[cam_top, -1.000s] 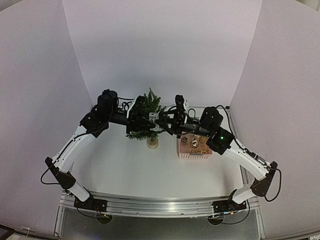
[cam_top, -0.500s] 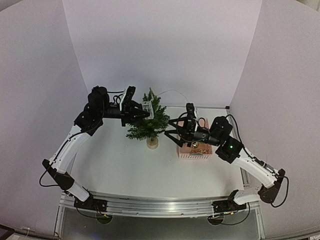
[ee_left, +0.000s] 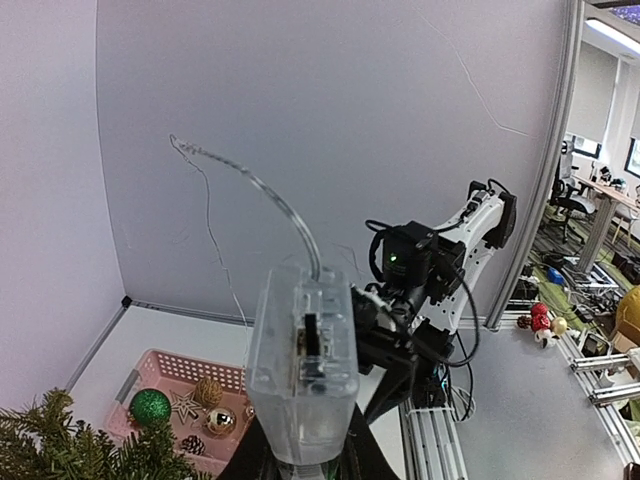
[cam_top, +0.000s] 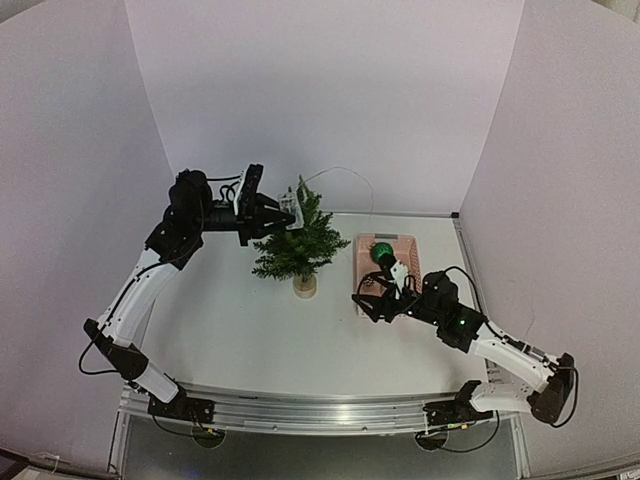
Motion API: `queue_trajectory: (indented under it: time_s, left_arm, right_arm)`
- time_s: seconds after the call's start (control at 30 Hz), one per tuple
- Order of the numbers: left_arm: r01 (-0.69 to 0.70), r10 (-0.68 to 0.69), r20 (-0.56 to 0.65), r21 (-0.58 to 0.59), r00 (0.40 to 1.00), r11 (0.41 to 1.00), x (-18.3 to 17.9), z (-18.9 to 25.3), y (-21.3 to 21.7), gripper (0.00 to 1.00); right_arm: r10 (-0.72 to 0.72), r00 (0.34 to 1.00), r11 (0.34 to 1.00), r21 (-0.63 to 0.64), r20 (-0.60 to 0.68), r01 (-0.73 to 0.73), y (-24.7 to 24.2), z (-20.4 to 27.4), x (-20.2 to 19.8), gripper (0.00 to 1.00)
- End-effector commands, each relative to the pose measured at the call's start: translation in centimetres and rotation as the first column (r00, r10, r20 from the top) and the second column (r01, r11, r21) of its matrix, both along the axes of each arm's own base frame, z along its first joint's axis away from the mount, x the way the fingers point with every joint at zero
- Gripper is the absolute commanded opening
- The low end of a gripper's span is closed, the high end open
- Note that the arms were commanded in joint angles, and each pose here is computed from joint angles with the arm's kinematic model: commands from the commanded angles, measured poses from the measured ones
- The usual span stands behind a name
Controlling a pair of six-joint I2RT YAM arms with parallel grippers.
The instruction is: Decorate the small christmas tree
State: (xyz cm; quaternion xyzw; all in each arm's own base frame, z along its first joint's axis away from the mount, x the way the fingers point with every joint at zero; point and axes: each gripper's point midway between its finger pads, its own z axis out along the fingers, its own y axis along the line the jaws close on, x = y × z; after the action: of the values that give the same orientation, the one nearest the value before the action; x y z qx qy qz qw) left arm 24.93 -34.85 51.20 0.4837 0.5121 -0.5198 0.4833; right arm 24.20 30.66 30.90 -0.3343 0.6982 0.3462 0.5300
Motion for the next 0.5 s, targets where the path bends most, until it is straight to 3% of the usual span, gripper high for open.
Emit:
queue_trajectory:
  time_s: [0.0, 0.2, 0.47]
  left_arm:
    - [-0.001, 0.006, 0.07, -0.063, 0.997, 0.998, -1.5, 2.9, 1.5, 0.01]
    - [0.003, 0.001, 0.056, -0.065, 0.998, 0.998, -1.4, 2.7, 1.3, 0.01]
    - [-0.002, 0.005, 0.052, -0.064, 0.999, 0.998, -1.2, 2.6, 1.2, 0.02]
  right_arm:
    - [-0.224, 0.974, 0.972, -0.077, -0.039, 0.22, -3.9, -4.2, 5.7, 0.82]
    - [-0.255, 0.96, 0.963, -0.126, -0.115, 0.24, -3.2, -7.5, 10.1, 0.79]
    - [-0.201, 0.939, 0.979, -0.068, -0.279, 0.19, -0.9, -11.0, 14.5, 0.75]
